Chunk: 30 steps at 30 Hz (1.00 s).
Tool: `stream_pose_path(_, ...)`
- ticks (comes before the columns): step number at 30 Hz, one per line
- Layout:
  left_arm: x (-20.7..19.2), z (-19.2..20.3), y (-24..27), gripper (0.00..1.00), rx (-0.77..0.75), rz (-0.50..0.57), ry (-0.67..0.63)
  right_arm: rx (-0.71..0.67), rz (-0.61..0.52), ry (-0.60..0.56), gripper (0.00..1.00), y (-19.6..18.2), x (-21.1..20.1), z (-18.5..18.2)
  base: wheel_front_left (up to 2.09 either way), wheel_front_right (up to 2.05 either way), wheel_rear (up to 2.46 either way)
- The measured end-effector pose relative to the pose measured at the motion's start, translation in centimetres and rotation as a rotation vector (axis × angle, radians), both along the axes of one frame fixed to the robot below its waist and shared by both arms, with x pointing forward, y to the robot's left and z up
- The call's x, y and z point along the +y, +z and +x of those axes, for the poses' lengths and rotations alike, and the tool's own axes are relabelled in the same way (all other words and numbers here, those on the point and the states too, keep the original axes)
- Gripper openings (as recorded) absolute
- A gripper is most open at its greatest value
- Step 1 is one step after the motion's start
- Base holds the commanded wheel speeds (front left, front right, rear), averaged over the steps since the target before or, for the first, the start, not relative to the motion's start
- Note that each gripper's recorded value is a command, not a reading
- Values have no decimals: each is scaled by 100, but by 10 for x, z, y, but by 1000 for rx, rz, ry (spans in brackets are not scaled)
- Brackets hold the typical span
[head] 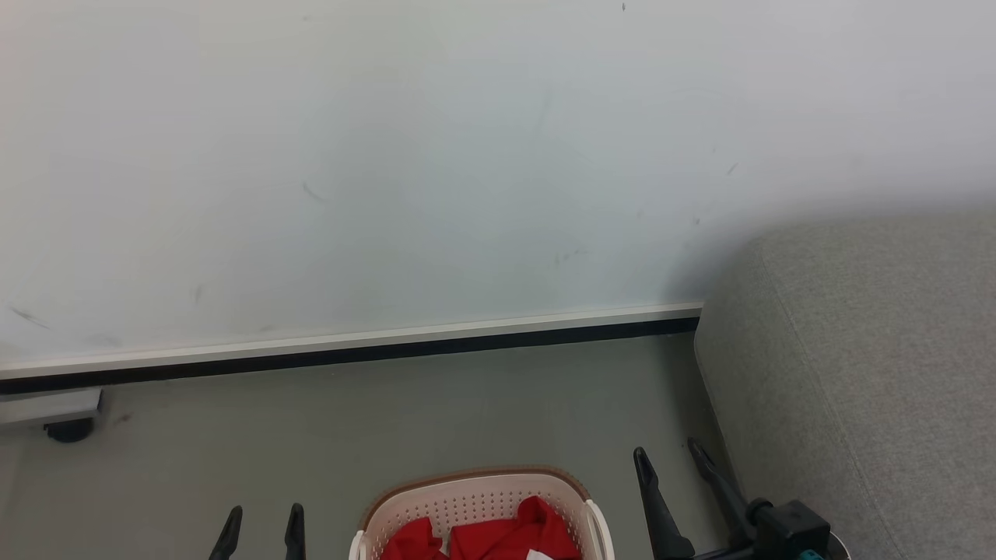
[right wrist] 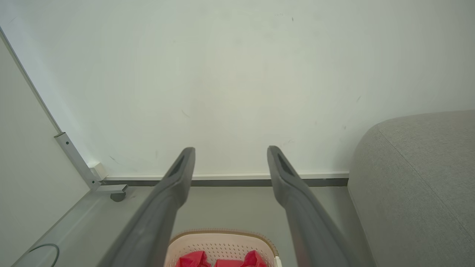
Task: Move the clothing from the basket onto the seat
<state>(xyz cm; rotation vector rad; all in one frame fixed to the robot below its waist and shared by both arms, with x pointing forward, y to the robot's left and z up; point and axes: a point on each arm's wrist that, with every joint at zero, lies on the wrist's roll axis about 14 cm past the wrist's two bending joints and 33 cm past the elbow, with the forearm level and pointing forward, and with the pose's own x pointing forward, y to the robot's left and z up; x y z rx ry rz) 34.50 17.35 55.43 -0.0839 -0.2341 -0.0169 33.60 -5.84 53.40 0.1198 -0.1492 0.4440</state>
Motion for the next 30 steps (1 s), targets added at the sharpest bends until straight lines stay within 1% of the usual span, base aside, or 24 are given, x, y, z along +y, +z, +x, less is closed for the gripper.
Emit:
stream_pose_path(12,-8,5,-15,100,48,41,-25,12,3,-1,100,-4,0,5,0,0,0)
stream_pose_path(18,-22,13,-36,100,111,77,-87,0,11,2,100,2,1,16,0,0,0)
stream_pose_path(23,-40,31,-55,100,164,113,-170,-57,22,4,100,20,2,35,0,0,0)
stream_pose_path(25,-46,42,-61,100,180,111,-194,-76,26,3,100,26,1,45,0,0,0)
stream_pose_path(30,-57,72,-80,100,224,137,-254,-98,24,19,100,29,6,70,0,0,0)
